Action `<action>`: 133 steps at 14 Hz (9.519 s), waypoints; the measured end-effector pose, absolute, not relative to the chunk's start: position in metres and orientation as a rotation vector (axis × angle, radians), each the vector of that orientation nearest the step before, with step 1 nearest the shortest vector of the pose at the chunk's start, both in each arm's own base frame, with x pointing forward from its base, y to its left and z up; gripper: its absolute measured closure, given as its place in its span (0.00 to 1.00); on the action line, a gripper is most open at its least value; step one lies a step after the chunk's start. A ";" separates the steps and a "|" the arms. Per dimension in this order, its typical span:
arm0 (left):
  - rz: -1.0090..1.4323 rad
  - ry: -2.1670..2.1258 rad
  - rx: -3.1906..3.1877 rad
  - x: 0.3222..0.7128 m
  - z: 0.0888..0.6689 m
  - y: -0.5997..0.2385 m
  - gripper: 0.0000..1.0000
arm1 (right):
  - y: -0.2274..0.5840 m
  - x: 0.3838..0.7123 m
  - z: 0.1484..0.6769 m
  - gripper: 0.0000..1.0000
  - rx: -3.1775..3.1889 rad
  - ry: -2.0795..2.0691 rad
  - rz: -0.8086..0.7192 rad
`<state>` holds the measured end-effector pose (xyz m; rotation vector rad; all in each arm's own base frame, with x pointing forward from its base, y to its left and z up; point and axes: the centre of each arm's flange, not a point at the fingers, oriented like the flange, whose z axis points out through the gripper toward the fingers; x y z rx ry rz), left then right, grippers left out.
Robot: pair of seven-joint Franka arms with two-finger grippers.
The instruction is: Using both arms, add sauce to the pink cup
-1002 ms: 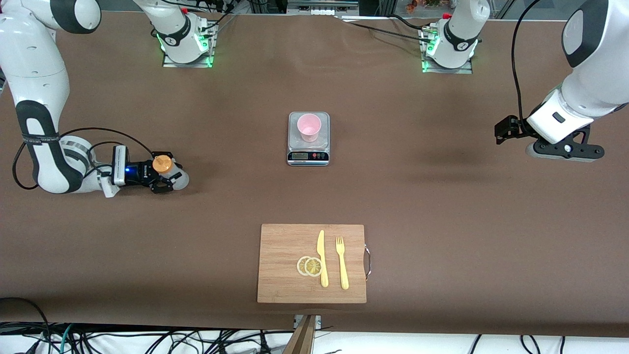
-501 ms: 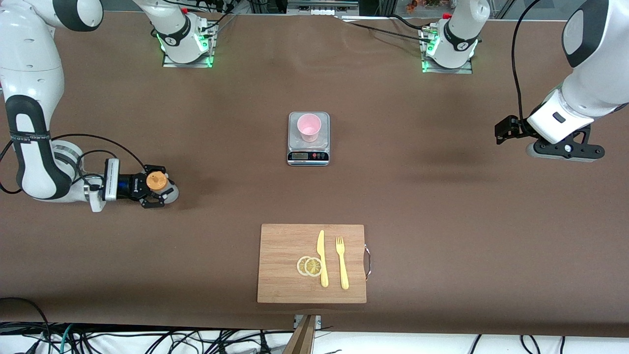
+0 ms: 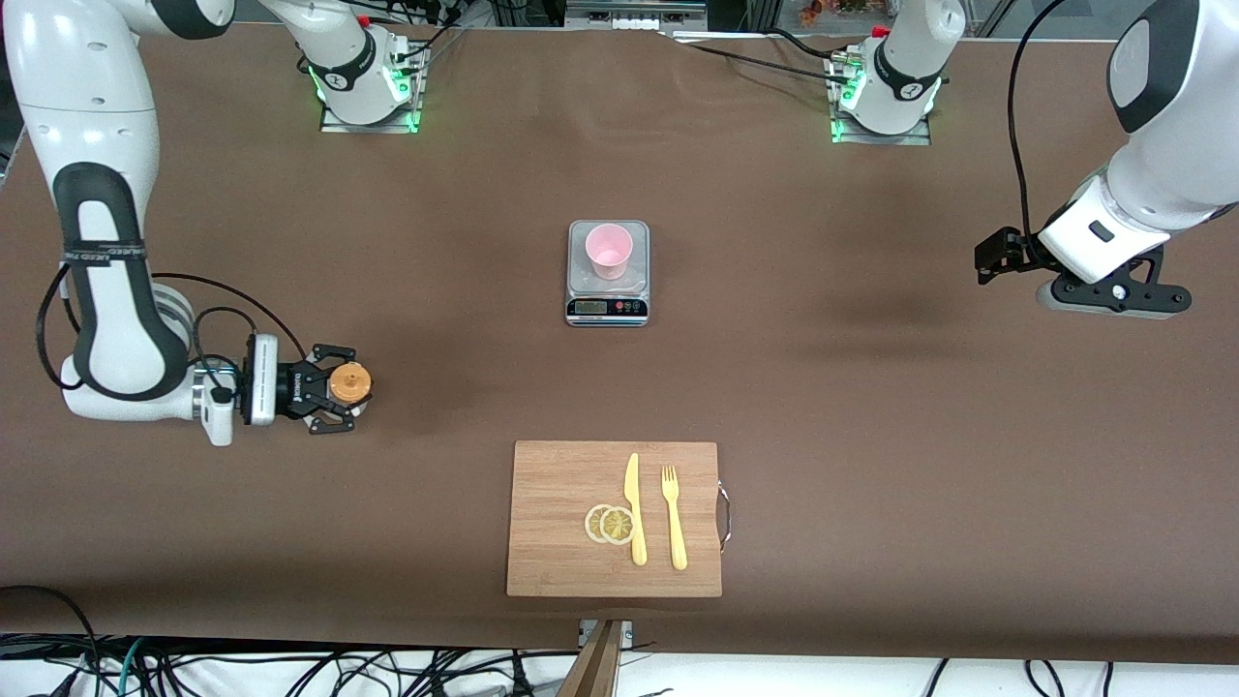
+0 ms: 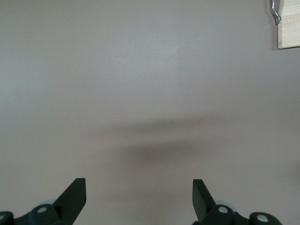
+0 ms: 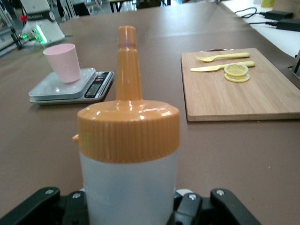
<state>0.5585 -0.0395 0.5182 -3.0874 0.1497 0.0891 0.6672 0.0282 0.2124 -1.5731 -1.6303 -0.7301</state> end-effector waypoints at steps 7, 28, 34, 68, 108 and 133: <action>0.090 0.149 -3.087 0.558 0.518 -0.039 0.00 | 0.129 0.667 0.273 0.78 -1.702 -1.802 -0.459; 0.091 0.149 -3.087 0.558 0.518 -0.039 0.00 | 0.384 0.513 0.337 0.78 -2.117 -2.116 0.289; 0.092 0.149 -3.087 0.558 0.518 -0.039 0.00 | 0.413 0.480 0.325 0.78 -2.124 -2.225 0.375; 0.093 0.145 -3.087 0.559 0.518 -0.038 0.00 | 0.435 0.447 0.307 0.78 -2.095 -2.474 0.533; 0.101 0.140 -3.087 0.560 0.515 -0.036 0.00 | 0.363 0.511 0.348 0.78 -1.877 -2.399 0.207; 0.104 0.140 -3.087 0.560 0.514 -0.036 0.00 | -0.032 0.553 0.186 0.78 -1.187 -1.558 -0.808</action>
